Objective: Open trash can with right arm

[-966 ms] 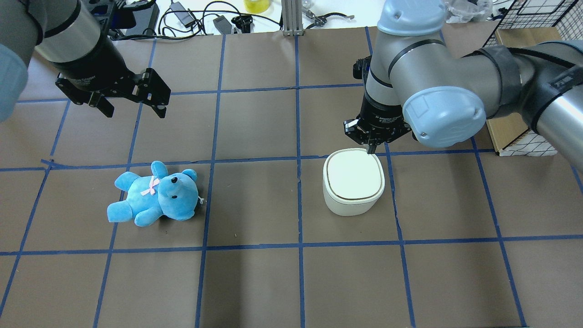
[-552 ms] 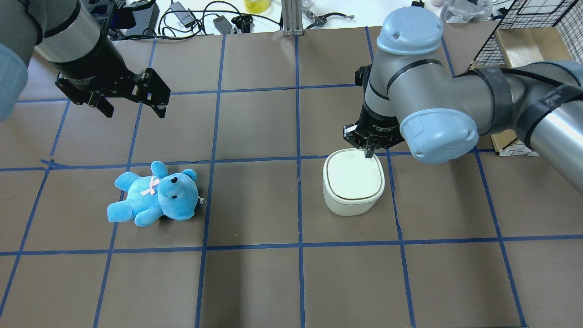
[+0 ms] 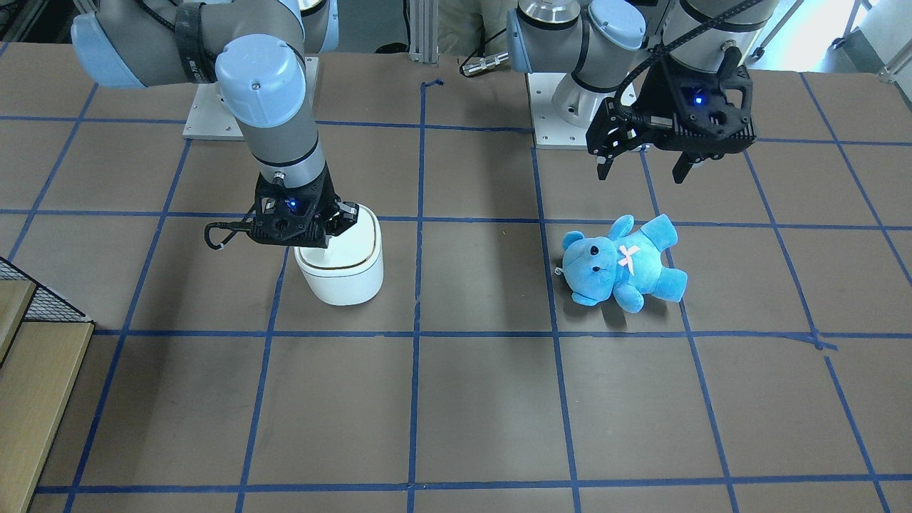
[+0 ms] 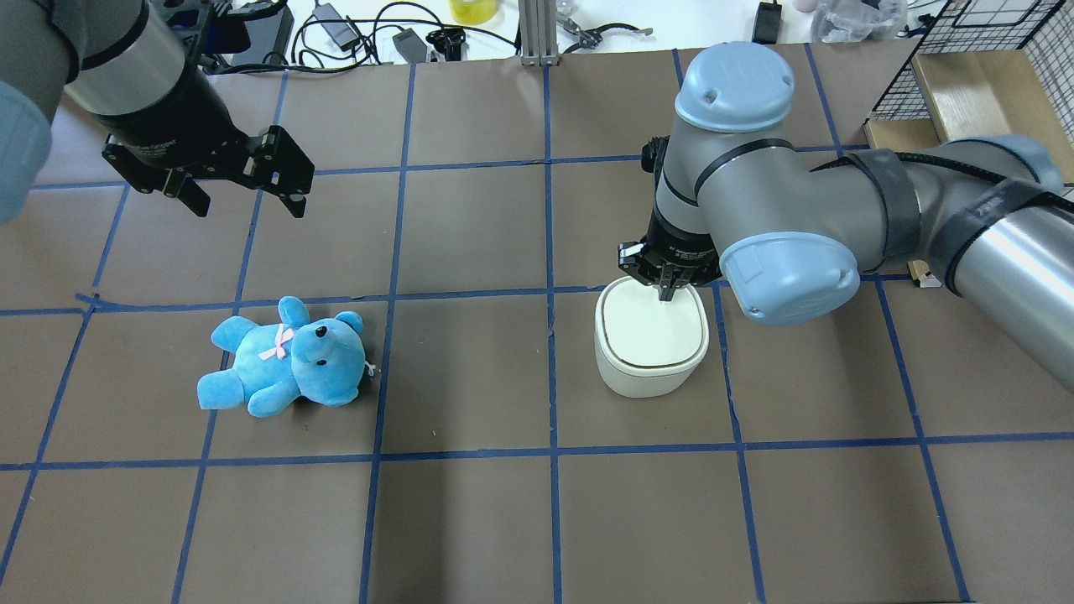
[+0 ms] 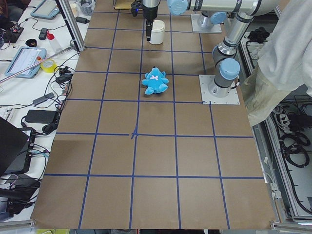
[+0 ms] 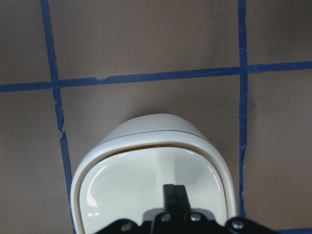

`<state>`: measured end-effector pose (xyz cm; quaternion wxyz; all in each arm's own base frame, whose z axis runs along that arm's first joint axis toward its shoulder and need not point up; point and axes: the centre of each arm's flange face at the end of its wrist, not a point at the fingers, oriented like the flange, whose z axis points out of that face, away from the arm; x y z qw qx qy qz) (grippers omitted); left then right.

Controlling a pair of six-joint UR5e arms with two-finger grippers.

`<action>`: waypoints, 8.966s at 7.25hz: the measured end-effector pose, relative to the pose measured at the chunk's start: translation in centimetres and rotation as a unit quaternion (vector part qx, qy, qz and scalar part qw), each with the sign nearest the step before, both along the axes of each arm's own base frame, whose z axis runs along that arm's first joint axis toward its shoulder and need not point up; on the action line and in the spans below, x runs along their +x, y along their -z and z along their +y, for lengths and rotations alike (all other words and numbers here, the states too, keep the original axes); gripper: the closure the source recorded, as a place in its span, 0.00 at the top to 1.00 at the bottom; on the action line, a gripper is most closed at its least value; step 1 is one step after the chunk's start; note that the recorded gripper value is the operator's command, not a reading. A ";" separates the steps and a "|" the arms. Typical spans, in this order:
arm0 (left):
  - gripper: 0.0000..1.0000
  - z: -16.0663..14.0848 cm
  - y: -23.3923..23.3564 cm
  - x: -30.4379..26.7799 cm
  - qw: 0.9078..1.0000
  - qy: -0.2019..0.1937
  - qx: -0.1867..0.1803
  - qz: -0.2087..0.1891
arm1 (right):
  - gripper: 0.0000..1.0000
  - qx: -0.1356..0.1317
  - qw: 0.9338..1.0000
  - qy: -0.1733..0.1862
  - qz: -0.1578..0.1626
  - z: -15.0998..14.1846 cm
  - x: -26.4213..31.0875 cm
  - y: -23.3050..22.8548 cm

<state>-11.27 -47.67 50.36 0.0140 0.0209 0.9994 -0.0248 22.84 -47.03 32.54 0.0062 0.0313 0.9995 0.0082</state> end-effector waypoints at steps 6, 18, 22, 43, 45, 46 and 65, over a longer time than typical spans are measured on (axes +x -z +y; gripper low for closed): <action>1.00 0.0 0.0 0.0 1.000 0.000 0.000 0.000 | 0.00 -0.028 1.000 -0.003 -0.001 0.9 -0.2 -0.6; 1.00 0.0 0.0 0.0 1.000 0.000 0.000 0.000 | 0.00 -0.045 0.999 -0.004 -0.004 1.1 -0.3 0.0; 1.00 0.0 0.0 0.0 1.000 0.000 0.000 0.000 | 0.00 -0.012 1.000 -0.002 0.001 0.2 -0.3 -6.2; 1.00 0.0 0.0 0.0 1.000 0.000 0.000 0.000 | 1.00 -0.038 0.993 -0.113 0.003 -6.4 -13.6 -18.8; 1.00 0.0 0.0 0.0 1.000 0.000 0.000 0.000 | 1.00 -0.039 0.995 -0.091 0.001 -6.2 -12.8 -18.9; 1.00 0.0 0.0 0.0 1.000 0.000 0.000 0.000 | 1.00 -0.039 0.996 -0.085 0.001 -6.0 -12.1 -18.9; 1.00 0.0 0.0 0.0 1.000 0.000 0.000 0.000 | 1.00 -0.022 0.998 -0.051 -0.002 -5.7 -10.7 -18.0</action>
